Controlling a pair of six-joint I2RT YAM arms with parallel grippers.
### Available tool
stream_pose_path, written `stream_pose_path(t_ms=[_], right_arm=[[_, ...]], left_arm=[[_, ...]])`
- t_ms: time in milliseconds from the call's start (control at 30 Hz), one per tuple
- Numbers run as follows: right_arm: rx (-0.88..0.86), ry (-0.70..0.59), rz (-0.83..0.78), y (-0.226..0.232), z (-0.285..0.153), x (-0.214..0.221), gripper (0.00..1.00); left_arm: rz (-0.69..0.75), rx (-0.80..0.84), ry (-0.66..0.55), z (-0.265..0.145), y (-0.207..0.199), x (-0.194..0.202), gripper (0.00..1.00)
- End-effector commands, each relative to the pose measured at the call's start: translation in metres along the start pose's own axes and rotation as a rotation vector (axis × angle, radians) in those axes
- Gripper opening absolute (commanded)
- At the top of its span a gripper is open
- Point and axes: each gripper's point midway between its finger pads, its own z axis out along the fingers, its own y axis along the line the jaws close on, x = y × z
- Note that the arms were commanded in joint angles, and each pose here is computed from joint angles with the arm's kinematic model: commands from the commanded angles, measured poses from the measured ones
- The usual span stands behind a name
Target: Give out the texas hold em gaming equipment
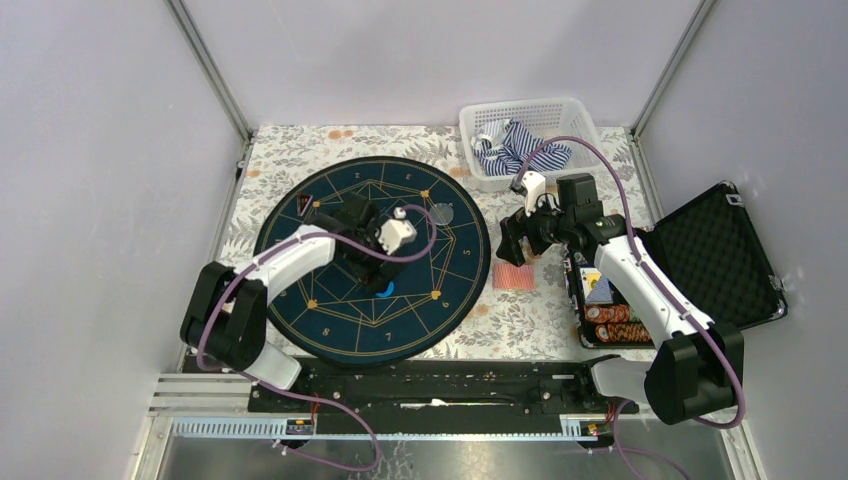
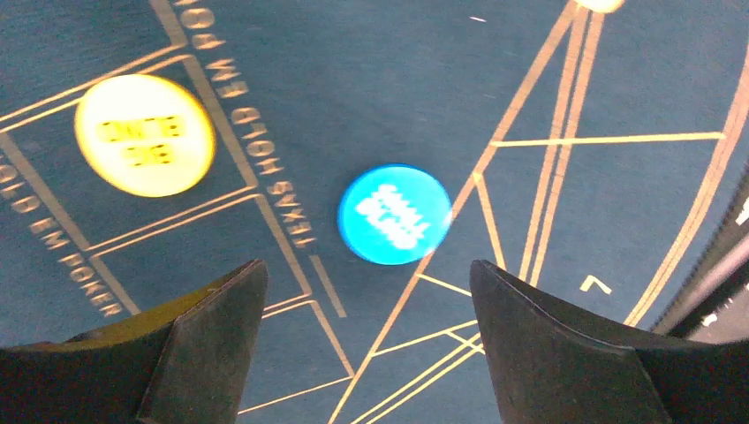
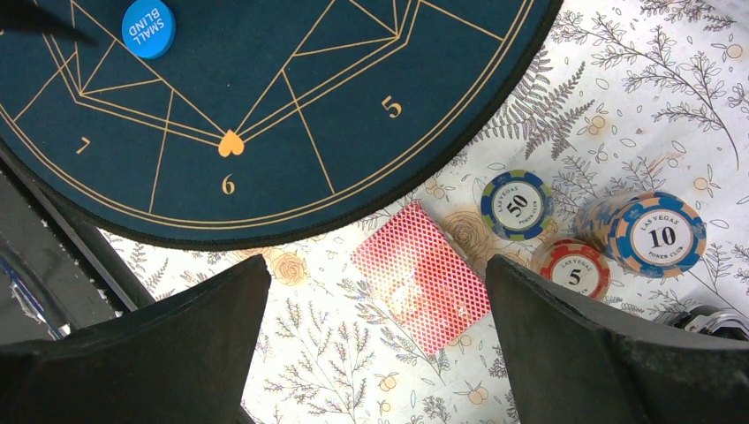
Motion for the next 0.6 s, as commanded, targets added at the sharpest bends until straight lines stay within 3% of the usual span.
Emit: stream_pose_path(t_ms=[0,567], right_arm=[[0.012,-0.042,-0.027,-0.001,-0.008,-0.012,1.00],[0.039,-0.038,-0.033,-0.005,-0.009,-0.010,1.00]], left_arm=[[0.130,-0.032,-0.061,-0.002,-0.011,-0.012,0.89],[0.196,-0.068,0.052,0.033,-0.017,0.010,0.83]])
